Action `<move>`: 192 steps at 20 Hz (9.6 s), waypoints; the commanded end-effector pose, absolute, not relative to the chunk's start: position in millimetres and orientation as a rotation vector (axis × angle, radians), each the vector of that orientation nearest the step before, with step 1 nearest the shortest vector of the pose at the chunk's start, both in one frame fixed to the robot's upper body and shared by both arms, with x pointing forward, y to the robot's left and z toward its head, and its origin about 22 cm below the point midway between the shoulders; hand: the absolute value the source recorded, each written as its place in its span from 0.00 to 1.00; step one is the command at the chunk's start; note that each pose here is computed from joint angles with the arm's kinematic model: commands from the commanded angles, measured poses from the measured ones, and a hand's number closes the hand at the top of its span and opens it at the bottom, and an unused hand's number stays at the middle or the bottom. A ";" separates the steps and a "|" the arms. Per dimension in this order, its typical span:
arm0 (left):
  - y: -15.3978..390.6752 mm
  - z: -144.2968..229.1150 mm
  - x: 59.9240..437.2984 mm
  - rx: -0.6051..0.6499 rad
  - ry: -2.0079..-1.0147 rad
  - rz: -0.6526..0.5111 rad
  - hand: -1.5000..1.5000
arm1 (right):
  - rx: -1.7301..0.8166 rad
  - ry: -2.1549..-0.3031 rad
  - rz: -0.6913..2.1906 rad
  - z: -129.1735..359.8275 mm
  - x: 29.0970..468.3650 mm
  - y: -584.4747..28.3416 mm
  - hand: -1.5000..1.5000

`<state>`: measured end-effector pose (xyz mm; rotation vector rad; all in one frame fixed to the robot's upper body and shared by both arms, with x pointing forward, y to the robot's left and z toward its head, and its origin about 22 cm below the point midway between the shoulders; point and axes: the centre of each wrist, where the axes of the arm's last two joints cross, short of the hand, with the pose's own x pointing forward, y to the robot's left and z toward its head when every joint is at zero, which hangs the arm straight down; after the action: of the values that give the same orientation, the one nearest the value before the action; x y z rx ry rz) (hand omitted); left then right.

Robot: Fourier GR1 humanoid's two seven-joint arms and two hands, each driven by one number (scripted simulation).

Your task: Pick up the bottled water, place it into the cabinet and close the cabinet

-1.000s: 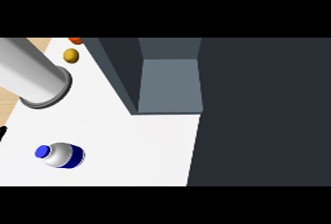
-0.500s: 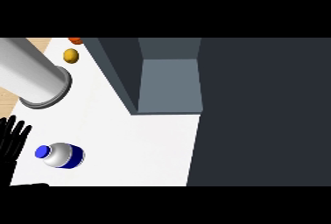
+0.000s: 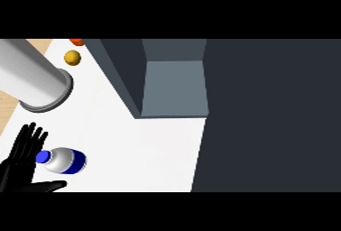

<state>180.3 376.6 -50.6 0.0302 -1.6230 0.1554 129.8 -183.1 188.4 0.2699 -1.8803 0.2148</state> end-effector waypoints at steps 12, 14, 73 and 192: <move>390.3 -114.8 180.2 0.041 -1.578 0.150 0.00 | 0.262 -1.955 0.209 217.0 91.3 -194.0 0.00; 389.5 -126.3 171.7 0.051 -1.578 0.178 0.00 | 0.281 -1.949 0.190 214.2 80.5 -189.3 0.00; 156.3 -79.3 341.8 -0.439 -1.753 0.124 1.00 | 0.021 -1.959 0.106 170.7 126.7 -266.8 0.00; 122.8 -57.6 348.8 -0.257 -1.782 0.199 1.00 | 0.213 -1.942 0.359 183.7 152.9 -346.5 1.00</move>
<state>315.5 211.3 -111.2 0.1631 -1.5227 0.2255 158.7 -350.5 180.9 0.2079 -1.9548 0.3239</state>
